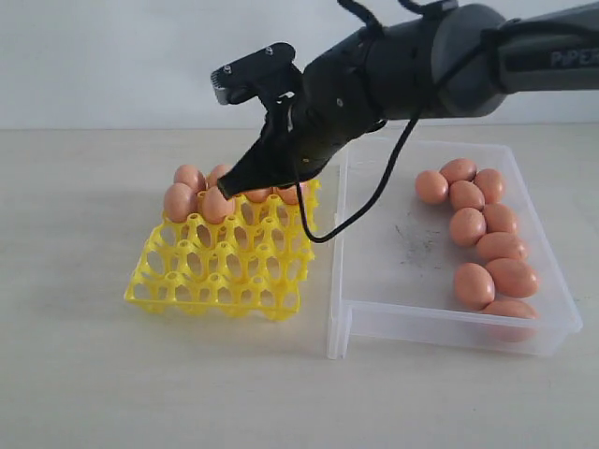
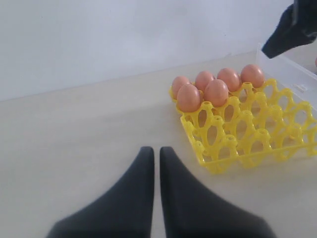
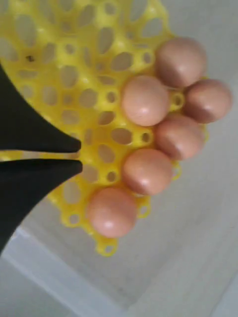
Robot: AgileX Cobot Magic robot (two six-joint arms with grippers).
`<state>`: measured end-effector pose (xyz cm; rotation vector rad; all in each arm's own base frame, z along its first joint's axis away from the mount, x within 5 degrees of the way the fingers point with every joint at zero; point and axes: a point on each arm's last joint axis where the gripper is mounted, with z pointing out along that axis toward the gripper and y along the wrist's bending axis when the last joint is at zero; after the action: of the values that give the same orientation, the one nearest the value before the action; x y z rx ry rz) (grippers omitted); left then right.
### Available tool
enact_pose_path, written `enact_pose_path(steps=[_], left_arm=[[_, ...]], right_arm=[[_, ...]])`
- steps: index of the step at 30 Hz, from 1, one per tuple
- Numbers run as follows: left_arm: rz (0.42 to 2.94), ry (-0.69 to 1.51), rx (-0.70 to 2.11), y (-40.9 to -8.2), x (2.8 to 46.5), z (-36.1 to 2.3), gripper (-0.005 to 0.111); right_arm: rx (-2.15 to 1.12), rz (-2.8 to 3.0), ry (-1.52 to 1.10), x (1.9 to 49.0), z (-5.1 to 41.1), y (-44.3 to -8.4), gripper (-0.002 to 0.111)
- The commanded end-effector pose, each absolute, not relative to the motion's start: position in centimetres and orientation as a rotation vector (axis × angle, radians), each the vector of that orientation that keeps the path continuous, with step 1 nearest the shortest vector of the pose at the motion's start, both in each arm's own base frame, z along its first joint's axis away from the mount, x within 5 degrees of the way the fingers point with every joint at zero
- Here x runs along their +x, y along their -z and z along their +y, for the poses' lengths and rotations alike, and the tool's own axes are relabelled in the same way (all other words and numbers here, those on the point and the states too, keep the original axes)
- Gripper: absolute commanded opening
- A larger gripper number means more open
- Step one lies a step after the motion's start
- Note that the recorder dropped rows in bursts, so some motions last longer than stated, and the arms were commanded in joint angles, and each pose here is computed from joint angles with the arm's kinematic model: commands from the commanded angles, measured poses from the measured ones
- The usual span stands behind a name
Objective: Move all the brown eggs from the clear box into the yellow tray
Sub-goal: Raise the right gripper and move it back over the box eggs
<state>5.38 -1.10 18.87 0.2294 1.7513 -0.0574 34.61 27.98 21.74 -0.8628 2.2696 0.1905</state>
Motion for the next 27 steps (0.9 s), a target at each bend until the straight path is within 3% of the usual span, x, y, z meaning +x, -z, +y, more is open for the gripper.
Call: enact_pose_path(steps=[1,10,18,24,27], left_arm=[[1.747,0.060,0.235,-18.8,5.4,-1.1,0.004],[1.747,0.060,0.235,-18.8,5.4,-1.1,0.004],[1.747,0.060,0.235,-18.8,5.4,-1.1,0.004],[1.747,0.060,0.235,-18.8,5.4,-1.1,0.004],[1.747,0.060,0.235,-18.8,5.4,-1.1,0.004]], right_arm=[[-0.977,2.367,-0.065,33.1,26.1,-23.8,0.000],[-0.721,2.617,0.104,35.0,18.6,-25.2,0.000],[-0.375,2.732,0.113,36.3,12.4,-21.7,0.000],[-0.237,2.728,0.092,36.8,10.7,-21.1,0.001],[-0.246,2.706,0.084,36.9,10.8,-21.2,0.012]])
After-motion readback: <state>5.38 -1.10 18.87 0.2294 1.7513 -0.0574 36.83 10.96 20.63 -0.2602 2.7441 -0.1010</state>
